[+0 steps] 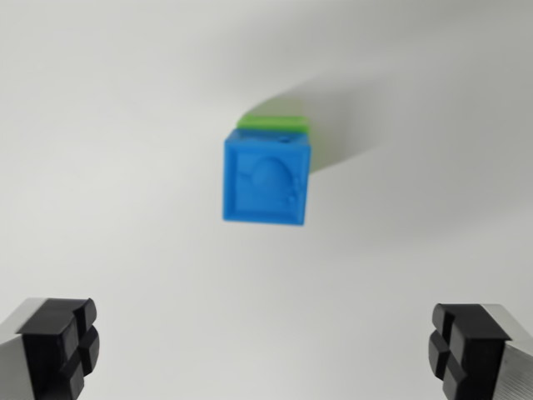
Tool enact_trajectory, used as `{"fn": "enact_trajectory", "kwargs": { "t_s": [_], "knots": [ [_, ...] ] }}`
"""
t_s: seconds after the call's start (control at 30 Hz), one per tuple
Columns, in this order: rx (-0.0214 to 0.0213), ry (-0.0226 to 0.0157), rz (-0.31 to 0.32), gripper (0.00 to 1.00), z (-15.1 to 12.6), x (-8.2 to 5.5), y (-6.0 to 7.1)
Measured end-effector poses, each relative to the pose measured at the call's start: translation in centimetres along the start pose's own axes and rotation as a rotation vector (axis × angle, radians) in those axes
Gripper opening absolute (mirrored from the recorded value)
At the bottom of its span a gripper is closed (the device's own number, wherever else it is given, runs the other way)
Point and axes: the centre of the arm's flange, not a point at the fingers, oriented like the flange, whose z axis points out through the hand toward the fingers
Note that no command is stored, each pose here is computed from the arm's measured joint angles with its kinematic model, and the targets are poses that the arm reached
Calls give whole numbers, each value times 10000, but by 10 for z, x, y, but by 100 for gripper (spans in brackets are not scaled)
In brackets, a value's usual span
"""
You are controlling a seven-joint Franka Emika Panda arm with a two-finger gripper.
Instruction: Stack cube
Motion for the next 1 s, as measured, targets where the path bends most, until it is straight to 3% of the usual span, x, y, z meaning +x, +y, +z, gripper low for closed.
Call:
{"fn": "enact_trajectory", "kwargs": {
  "t_s": [0.57, 1.0],
  "knots": [
    [0, 10, 3, 100, -62, 1, 0],
    [-16, 3, 3, 100, -88, 1, -1]
  ]
}}
